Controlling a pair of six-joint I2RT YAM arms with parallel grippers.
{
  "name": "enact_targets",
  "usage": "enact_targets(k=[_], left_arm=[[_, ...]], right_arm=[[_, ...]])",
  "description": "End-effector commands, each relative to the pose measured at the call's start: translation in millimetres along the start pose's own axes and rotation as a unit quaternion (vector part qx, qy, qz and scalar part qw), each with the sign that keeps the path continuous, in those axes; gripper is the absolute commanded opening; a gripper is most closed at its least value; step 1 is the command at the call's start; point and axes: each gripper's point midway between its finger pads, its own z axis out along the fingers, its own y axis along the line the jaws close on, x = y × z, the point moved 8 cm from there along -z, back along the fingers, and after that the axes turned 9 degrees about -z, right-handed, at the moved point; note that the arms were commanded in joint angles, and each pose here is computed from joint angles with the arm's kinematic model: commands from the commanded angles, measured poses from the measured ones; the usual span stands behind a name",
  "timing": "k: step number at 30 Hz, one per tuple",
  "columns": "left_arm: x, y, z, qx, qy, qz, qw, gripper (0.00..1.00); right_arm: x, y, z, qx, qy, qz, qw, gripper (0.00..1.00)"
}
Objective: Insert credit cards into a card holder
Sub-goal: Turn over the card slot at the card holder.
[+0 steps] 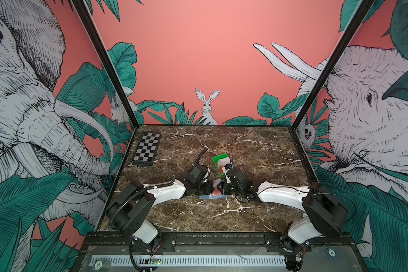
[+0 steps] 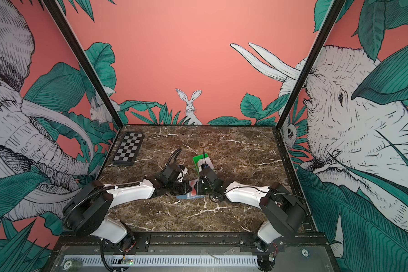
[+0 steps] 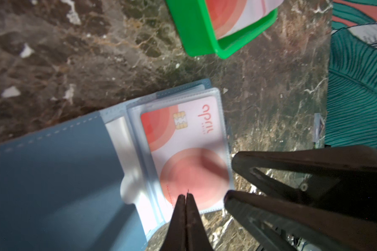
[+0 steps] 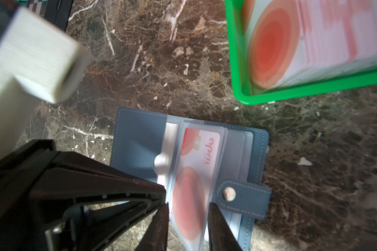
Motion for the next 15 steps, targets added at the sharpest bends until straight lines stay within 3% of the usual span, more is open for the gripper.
enact_targets(k=[1, 15], left_arm=[[-1, 0, -4, -0.008, 0.000, 0.006, 1.000, 0.06], [-4, 18, -2, 0.010, -0.006, -0.037, 0.999, 0.06]], right_arm=[[-1, 6, 5, -0.010, 0.005, -0.006, 1.000, 0.31], [-11, 20, 7, -0.044, -0.011, -0.015, 0.999, 0.31]])
